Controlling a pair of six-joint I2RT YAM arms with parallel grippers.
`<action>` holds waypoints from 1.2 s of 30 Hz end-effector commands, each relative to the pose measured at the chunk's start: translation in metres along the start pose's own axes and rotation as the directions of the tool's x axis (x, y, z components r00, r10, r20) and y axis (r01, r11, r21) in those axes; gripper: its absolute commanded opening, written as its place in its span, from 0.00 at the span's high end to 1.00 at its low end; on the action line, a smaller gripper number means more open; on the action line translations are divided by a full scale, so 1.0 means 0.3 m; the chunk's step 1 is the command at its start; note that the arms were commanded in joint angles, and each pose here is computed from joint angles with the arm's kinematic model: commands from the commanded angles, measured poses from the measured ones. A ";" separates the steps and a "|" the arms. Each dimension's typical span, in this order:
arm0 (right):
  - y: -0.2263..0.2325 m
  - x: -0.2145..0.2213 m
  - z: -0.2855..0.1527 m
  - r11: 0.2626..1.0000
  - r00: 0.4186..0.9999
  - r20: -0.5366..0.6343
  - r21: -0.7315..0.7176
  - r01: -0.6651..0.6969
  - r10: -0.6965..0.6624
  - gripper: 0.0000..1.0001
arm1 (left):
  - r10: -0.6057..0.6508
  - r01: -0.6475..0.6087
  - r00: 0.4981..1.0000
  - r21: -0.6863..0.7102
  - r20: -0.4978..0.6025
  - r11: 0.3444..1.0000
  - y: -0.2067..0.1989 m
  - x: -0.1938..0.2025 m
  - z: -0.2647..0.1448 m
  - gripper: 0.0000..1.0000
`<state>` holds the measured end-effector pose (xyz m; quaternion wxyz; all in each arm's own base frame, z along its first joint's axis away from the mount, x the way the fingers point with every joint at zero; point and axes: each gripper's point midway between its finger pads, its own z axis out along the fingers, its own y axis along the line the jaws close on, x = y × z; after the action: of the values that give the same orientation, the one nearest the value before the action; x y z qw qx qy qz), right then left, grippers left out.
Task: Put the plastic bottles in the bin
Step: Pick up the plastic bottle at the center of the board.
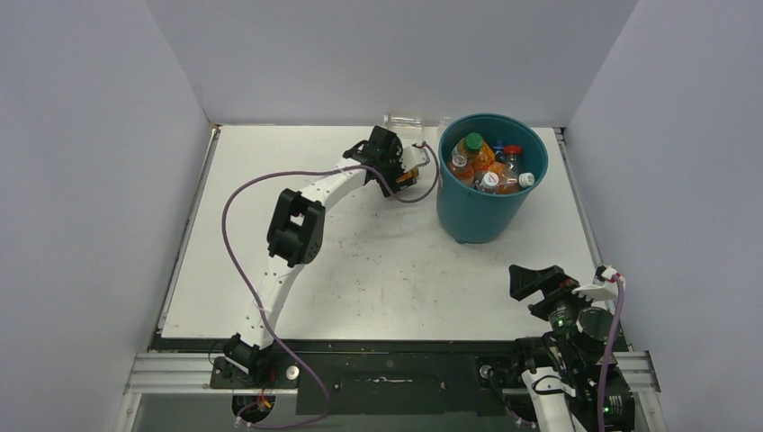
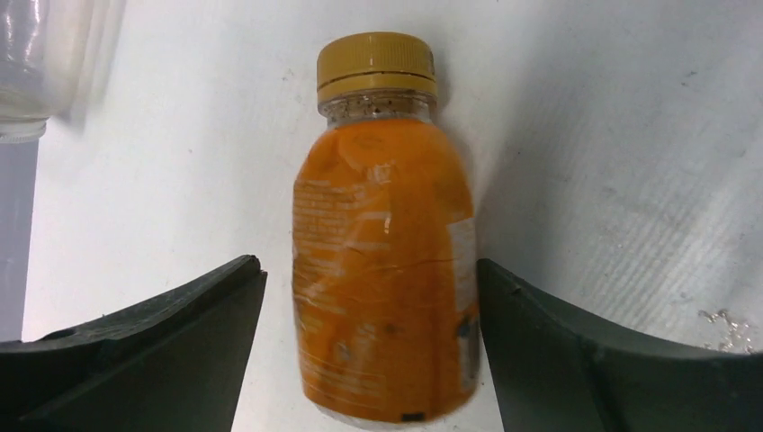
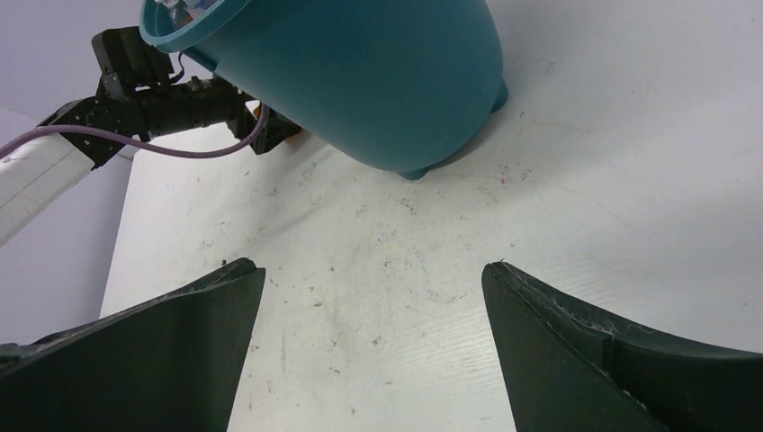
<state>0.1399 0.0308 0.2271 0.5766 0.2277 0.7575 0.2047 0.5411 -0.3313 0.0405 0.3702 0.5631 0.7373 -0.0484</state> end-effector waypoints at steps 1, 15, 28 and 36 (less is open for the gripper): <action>0.030 -0.035 -0.021 0.999 0.999 0.045 -0.040 -0.002 0.004 0.04 | -0.024 0.024 0.999 -0.035 0.021 0.999 0.009 0.003 0.038 0.19; 0.078 -0.110 -0.057 0.996 0.993 0.121 -0.086 0.009 0.001 0.04 | -0.109 0.155 0.981 -0.306 0.163 0.939 0.154 -0.110 -0.244 0.64; 0.348 -0.319 -0.072 0.929 0.969 0.237 -0.368 0.027 0.066 0.03 | -0.097 0.556 0.772 -0.593 0.629 0.583 0.321 -0.272 -1.267 0.71; 0.646 -0.579 -0.057 0.734 0.909 0.284 -0.678 -0.033 0.304 0.02 | -0.172 0.708 0.552 -0.349 0.816 0.614 0.101 -0.276 -1.508 0.73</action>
<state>0.1797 0.0664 0.3877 0.6934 0.1615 0.6044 0.3577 0.3659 -0.1523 0.4534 0.7897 0.1317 0.5983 -0.0320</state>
